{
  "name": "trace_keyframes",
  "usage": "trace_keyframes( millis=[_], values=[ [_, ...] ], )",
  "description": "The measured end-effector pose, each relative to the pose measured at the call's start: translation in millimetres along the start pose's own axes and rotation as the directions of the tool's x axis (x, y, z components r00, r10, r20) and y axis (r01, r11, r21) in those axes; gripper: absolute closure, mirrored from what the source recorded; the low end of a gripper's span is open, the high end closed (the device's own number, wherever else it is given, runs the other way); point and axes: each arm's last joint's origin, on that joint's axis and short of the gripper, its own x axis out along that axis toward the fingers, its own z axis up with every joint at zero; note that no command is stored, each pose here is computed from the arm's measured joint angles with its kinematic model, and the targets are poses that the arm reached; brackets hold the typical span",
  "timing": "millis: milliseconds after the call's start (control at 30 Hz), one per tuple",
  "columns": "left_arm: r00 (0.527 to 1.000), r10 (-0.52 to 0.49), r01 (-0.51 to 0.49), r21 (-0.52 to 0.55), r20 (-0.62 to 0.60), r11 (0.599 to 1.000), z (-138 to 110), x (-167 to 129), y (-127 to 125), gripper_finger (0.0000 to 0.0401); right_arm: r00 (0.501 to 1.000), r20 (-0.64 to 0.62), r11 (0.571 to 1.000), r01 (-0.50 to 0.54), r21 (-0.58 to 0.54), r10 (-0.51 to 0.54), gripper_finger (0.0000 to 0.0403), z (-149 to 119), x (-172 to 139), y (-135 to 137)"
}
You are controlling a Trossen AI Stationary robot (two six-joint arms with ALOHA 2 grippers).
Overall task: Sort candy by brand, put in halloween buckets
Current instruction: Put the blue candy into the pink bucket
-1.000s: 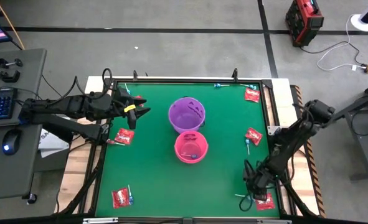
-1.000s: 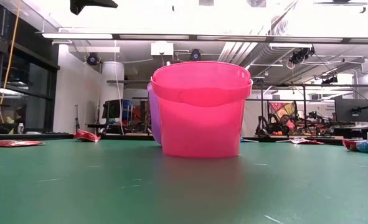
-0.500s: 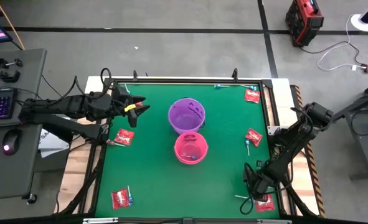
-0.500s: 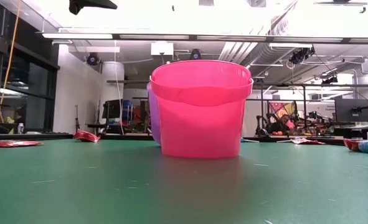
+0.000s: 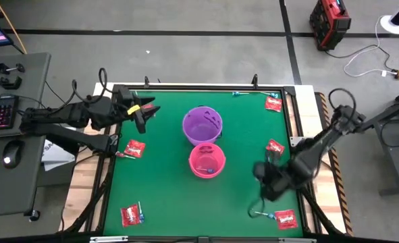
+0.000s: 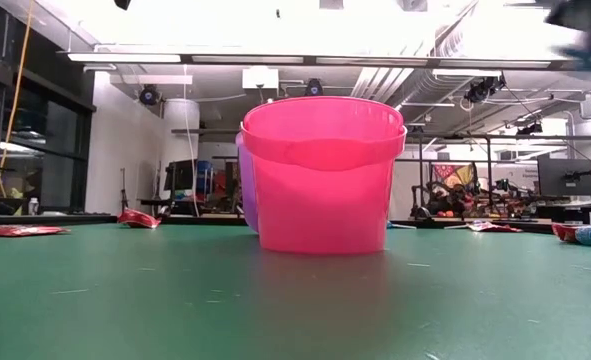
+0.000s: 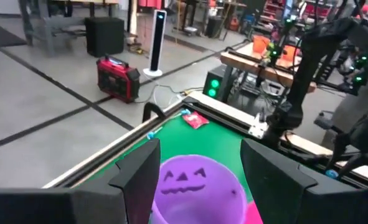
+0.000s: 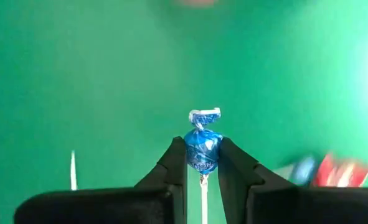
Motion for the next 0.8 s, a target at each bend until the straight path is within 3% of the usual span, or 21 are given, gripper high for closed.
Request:
trace_keyframes(
  millis=[167,333,433,600,800],
  values=[
    [0.999,-0.04,0.04,0.0,-0.018,0.999,-1,1,-1,0.0188,0.955,0.287,0.997,-0.065,-0.036,0.072,0.0337,59,11,-13],
    [0.992,-0.12,0.119,-0.021,-0.044,0.993,-2,-1,-6,0.0188,0.89,0.41,0.972,-0.126,-0.198,0.199,0.0312,105,41,-13],
    [0.981,-0.173,0.172,-0.017,-0.09,0.985,-7,-3,-10,0.0188,0.881,0.4,0.955,-0.162,-0.25,0.254,0.0308,118,63,-14],
    [0.955,-0.231,0.229,-0.032,-0.188,0.973,-18,-10,-16,0.0188,0.899,0.373,0.963,-0.154,-0.22,0.229,0.03,126,94,-14],
    [0.924,-0.279,0.276,-0.048,-0.261,0.96,-27,-17,-25,0.0188,0.92,0.328,0.968,-0.155,-0.198,0.215,0.0236,136,98,-16]
  ],
)
